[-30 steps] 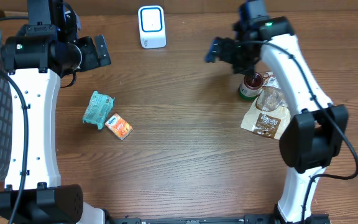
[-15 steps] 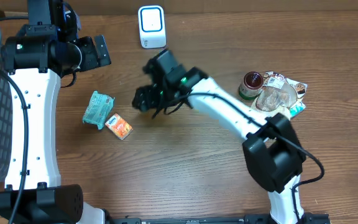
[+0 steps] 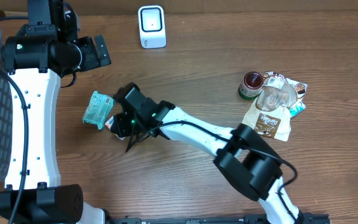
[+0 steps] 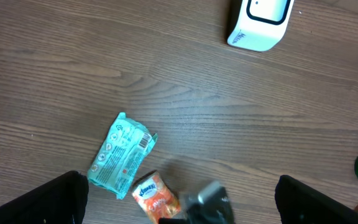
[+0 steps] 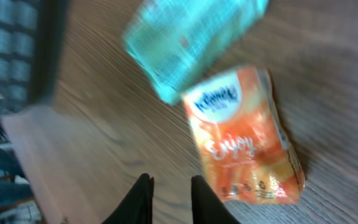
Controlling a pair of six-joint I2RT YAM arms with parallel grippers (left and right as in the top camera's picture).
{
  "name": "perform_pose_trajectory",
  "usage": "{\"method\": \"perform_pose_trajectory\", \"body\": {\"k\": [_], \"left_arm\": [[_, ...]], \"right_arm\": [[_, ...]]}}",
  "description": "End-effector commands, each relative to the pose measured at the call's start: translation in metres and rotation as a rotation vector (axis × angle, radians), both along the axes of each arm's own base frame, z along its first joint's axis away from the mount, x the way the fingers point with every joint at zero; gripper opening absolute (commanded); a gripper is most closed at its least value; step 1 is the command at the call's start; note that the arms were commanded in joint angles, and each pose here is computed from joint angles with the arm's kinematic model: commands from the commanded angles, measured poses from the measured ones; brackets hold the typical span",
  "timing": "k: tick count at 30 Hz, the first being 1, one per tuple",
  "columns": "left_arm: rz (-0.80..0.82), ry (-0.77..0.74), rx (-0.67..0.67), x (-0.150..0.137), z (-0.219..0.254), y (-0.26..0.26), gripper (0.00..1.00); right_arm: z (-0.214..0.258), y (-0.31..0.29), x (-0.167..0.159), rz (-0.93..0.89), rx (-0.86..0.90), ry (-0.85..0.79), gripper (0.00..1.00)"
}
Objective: Scan the item barcode
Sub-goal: 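Move the right gripper left and grasp the orange Kleenex pack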
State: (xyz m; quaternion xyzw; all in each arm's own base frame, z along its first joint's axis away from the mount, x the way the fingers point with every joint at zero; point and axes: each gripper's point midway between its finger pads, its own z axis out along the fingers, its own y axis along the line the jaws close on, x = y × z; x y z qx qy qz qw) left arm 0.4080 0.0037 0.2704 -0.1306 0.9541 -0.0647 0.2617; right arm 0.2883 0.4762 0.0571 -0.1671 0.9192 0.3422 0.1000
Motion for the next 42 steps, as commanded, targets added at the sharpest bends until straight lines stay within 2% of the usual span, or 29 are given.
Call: {"method": "perform_pose_trajectory", "body": {"k": [1, 7, 12, 17, 19, 22, 23, 26, 29, 32, 33, 38, 42], "left_arm": [[-0.004, 0.006, 0.011, 0.001, -0.003, 0.002, 1.00], [-0.004, 0.006, 0.011, 0.001, -0.003, 0.002, 0.99], [-0.004, 0.006, 0.011, 0.001, -0.003, 0.002, 1.00], [-0.004, 0.006, 0.011, 0.001, -0.003, 0.002, 1.00], [-0.004, 0.006, 0.011, 0.001, -0.003, 0.002, 1.00], [-0.004, 0.006, 0.011, 0.001, -0.003, 0.002, 1.00], [-0.004, 0.006, 0.011, 0.001, -0.003, 0.002, 1.00], [-0.004, 0.006, 0.011, 0.001, -0.003, 0.002, 1.00], [-0.004, 0.006, 0.011, 0.001, -0.003, 0.002, 1.00], [-0.004, 0.006, 0.011, 0.001, -0.003, 0.002, 1.00], [-0.004, 0.006, 0.011, 0.001, -0.003, 0.002, 1.00], [-0.004, 0.006, 0.011, 0.001, -0.003, 0.002, 1.00], [-0.004, 0.006, 0.011, 0.001, -0.003, 0.002, 1.00]], "right_arm": [[-0.033, -0.011, -0.009, -0.030, -0.065, 0.095, 0.15], [-0.047, -0.048, -0.005, 0.023, -0.189, 0.096, 0.15], [-0.032, -0.089, 0.027, 0.050, -0.246, 0.075, 0.16], [0.003, -0.094, 0.053, 0.059, -0.183, 0.020, 0.33], [0.011, -0.081, 0.050, 0.089, -0.112, 0.027, 0.40], [0.022, -0.047, 0.035, 0.140, -0.002, 0.022, 0.45], [0.023, -0.038, 0.031, 0.133, 0.007, 0.013, 0.45], [0.007, -0.010, 0.021, 0.040, -0.010, 0.025, 0.34], [-0.015, 0.014, -0.004, 0.088, -0.007, 0.037, 0.33], [-0.023, 0.018, -0.012, 0.103, -0.020, 0.045, 0.34], [-0.025, 0.015, -0.011, 0.094, -0.036, 0.041, 0.37], [-0.046, -0.027, 0.010, 0.003, -0.206, 0.025, 0.38], [-0.056, -0.064, 0.024, 0.038, -0.288, 0.035, 0.38]]}}
